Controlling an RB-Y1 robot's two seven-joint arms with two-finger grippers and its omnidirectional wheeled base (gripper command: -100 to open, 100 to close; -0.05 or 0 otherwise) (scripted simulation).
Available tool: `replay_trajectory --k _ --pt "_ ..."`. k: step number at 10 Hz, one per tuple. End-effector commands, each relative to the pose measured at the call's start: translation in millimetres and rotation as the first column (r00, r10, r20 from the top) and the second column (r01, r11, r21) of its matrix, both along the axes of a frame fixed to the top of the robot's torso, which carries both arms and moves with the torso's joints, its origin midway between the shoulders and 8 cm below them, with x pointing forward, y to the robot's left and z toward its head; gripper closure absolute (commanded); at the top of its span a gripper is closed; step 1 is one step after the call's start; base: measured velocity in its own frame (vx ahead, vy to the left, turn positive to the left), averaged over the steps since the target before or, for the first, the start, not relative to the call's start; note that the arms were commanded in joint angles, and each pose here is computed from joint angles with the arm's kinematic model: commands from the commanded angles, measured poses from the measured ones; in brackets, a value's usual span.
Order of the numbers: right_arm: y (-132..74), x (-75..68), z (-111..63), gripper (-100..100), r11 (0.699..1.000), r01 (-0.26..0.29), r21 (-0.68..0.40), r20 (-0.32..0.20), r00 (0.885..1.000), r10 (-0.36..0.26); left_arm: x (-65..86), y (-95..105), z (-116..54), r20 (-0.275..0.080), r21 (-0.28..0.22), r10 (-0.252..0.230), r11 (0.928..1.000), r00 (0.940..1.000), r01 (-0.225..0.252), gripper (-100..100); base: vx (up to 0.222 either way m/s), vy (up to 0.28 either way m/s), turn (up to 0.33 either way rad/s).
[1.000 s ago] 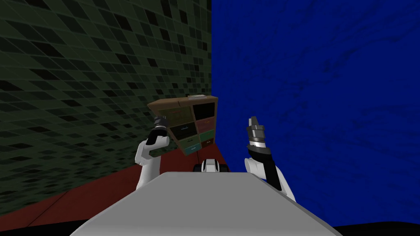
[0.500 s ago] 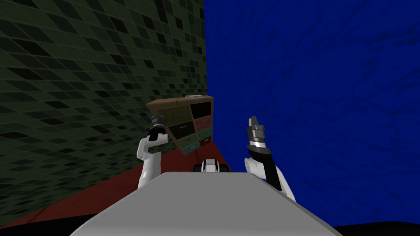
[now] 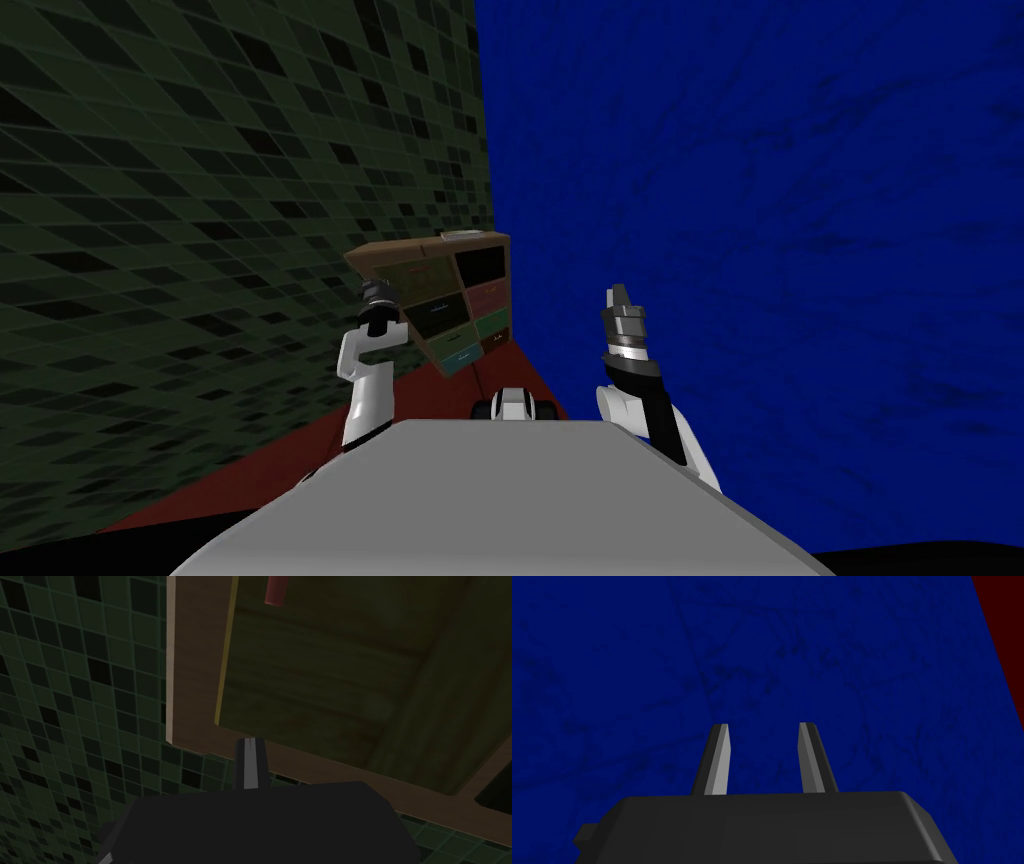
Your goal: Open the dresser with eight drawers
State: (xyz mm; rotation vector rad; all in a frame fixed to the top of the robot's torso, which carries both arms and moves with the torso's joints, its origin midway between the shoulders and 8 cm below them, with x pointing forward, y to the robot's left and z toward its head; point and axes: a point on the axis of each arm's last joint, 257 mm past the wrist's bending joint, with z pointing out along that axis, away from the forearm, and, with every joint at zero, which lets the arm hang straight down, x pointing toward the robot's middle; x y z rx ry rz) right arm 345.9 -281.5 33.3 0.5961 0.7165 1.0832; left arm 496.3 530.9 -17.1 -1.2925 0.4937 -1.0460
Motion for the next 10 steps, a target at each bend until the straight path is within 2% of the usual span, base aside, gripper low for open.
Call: replay_trajectory --k 1,2,3,5,7,8,9,10 --pt "0 0.0 0.0 0 1.000 0.000 0.000 0.000 1.000 0.000 -1.5 3.9 1.2 -0.017 0.035 0.029 0.9990 0.9994 -0.028 100 0.019 0.004 -0.002" --pt "0 -0.1 0.0 0 1.000 0.000 0.000 0.000 1.000 0.000 -2.9 26.3 15.5 0.024 0.023 0.060 0.9979 0.9979 -0.061 100 -0.152 0.002 -0.302" --pt "0 0.0 0.1 0 1.000 0.000 0.000 0.000 1.000 0.000 -2.9 31.1 20.7 0.037 0.019 0.074 0.9970 0.9966 -0.075 100 -0.231 0.000 -0.359" --pt "0 0.0 0.0 0 1.000 0.000 0.000 0.000 1.000 0.000 5.6 35.6 4.3 0.015 -0.010 0.080 0.9967 0.9967 -0.080 100 -0.090 -0.007 -0.067" --pt "0 0.0 0.0 0 1.000 0.000 0.000 0.000 1.000 0.000 3.4 37.6 6.3 -0.006 0.036 0.106 0.9938 0.9944 -0.106 100 0.011 -0.001 0.013" --pt "0 -0.1 0.0 0 1.000 0.000 0.000 0.000 1.000 0.000 1.7 57.9 20.4 0.037 0.014 0.130 0.9913 0.9907 -0.131 100 -0.180 -0.032 -0.305" --pt "0 0.0 0.1 0 1.000 0.000 0.000 0.000 1.000 0.000 5.4 63.0 19.9 0.036 0.006 0.145 0.9894 0.9888 -0.145 100 -0.221 -0.048 -0.417" --pt "0 0.1 0.1 0 1.000 0.000 0.000 0.000 1.000 0.000 9.7 64.4 12.6 0.023 -0.002 0.148 0.9890 0.9887 -0.148 100 -0.126 -0.017 -0.125"
